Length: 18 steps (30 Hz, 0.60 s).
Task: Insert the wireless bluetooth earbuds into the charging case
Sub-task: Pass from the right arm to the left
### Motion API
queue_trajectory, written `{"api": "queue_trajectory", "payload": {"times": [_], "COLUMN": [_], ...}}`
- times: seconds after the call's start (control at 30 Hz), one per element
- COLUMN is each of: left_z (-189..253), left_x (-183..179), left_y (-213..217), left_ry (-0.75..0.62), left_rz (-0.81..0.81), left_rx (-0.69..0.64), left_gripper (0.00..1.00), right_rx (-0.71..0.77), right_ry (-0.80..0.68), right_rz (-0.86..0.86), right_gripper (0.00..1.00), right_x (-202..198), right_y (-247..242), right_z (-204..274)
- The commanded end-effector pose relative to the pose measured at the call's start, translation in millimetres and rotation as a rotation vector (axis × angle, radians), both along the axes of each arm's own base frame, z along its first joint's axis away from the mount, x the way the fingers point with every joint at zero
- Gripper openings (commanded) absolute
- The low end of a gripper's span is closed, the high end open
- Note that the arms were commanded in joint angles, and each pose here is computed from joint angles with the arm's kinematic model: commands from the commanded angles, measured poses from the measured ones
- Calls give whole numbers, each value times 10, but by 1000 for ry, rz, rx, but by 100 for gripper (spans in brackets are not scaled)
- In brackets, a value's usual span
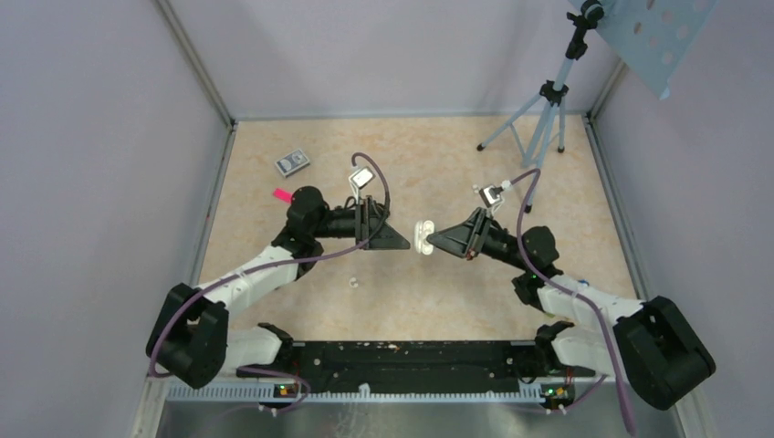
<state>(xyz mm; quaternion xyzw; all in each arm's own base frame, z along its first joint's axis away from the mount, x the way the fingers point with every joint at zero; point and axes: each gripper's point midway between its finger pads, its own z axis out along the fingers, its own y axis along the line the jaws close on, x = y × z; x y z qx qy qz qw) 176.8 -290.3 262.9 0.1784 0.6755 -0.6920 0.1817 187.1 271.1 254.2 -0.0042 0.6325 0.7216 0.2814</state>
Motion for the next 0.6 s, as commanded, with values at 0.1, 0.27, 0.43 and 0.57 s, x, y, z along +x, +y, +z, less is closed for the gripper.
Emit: {"api": "queue_trajectory", "payload": {"times": [0.1,0.27,0.43,0.57], "left_z": [228,269,256,284], "left_x": [22,64,105,167], "left_y": [-129,-144,-163,-189], "left_ry": [-78,-84,-67,-65], "left_rz": [-17,-2,2,19], "left_rx": [-54,-63,-67,-69], "left_gripper": [84,78,73,68], "right_rx": [53,51,52,55], "right_ry": [-108,-97,-105,-103], "right_rz": [29,40,50,51], "right_gripper": [0,0,0,0], "right_x": [-20,-23,-35,-40], "right_y": [58,89,106,112], "right_z": [299,260,276,273]}}
